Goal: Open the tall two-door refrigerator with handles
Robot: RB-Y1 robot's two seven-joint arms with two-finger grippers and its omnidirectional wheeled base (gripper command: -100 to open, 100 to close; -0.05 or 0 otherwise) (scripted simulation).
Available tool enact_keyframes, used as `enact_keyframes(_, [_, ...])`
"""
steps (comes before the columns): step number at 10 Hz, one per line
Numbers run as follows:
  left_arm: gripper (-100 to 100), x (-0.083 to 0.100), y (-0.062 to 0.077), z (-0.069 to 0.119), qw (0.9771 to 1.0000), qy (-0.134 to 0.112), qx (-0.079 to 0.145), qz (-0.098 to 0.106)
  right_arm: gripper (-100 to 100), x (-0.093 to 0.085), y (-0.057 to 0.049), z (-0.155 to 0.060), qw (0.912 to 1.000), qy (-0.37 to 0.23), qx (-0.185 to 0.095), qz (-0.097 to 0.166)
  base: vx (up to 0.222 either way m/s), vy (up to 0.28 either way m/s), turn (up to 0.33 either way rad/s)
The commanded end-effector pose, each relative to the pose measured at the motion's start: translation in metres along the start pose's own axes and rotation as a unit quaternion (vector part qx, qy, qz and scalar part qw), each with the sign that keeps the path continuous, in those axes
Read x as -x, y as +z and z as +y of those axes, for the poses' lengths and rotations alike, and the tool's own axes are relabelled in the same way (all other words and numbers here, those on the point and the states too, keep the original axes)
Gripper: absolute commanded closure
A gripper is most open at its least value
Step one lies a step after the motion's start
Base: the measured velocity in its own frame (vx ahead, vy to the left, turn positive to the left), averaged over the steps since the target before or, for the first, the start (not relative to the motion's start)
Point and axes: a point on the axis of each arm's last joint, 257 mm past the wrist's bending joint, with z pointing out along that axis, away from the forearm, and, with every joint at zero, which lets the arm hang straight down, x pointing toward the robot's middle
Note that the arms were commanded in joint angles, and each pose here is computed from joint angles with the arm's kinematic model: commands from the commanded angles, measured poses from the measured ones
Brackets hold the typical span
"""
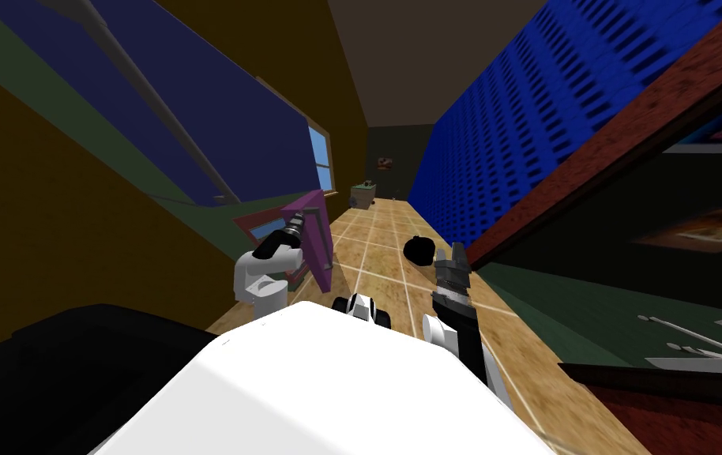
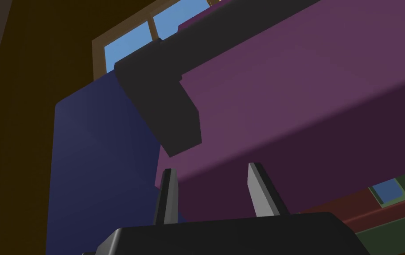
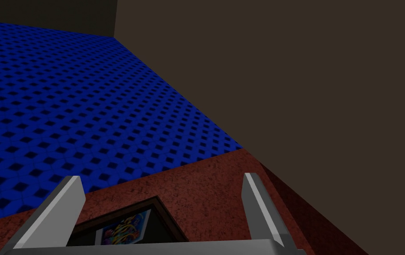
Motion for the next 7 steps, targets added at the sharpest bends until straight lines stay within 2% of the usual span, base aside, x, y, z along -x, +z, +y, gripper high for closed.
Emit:
enact_keyframes(1, [100, -0.002, 0.0, 0.002, 1.0, -0.001, -0.001, 0.001, 0, 0.0, 0.0, 0.0, 1.0, 0.0, 0.0, 0.0, -0.03, -0.014, 0.025])
enact_keyframes(2, [100, 0.014, 0.013, 0.017, 0.9996, 0.017, 0.012, -0.018, 0, 0.0, 0.0, 0.0, 1.0, 0.0, 0.0, 0.0, -0.046, -0.125, -0.279])
enact_keyframes(3, [100, 0.021, 0.016, 0.025, 0.9993, 0.019, 0.022, -0.025, 0, 0.0, 0.0, 0.0, 1.0, 0.0, 0.0, 0.0, -0.036, -0.154, -0.289])
enact_keyframes(4, [100, 0.03, 0.016, 0.029, 0.9989, 0.019, 0.026, -0.035, 0, 0.0, 0.0, 0.0, 1.0, 0.0, 0.0, 0.0, -0.008, -0.085, -0.097])
enact_keyframes(5, [100, 0.046, 0.029, 0.037, 0.9975, 0.035, 0.033, -0.052, 0, 0.0, 0.0, 0.0, 1.0, 0.0, 0.0, 0.0, 0.01, -0.148, -0.329])
enact_keyframes(6, [100, 0.057, 0.03, 0.046, 0.9964, 0.036, 0.043, -0.063, 0, 0.0, 0.0, 0.0, 1.0, 0.0, 0.0, 0.0, -0.013, -0.152, -0.263])
enact_keyframes(7, [100, 0.067, 0.03, 0.05, 0.9954, 0.035, 0.048, -0.075, 0, 0.0, 0.0, 0.0, 1.0, 0.0, 0.0, 0.0, -0.012, -0.068, -0.052])
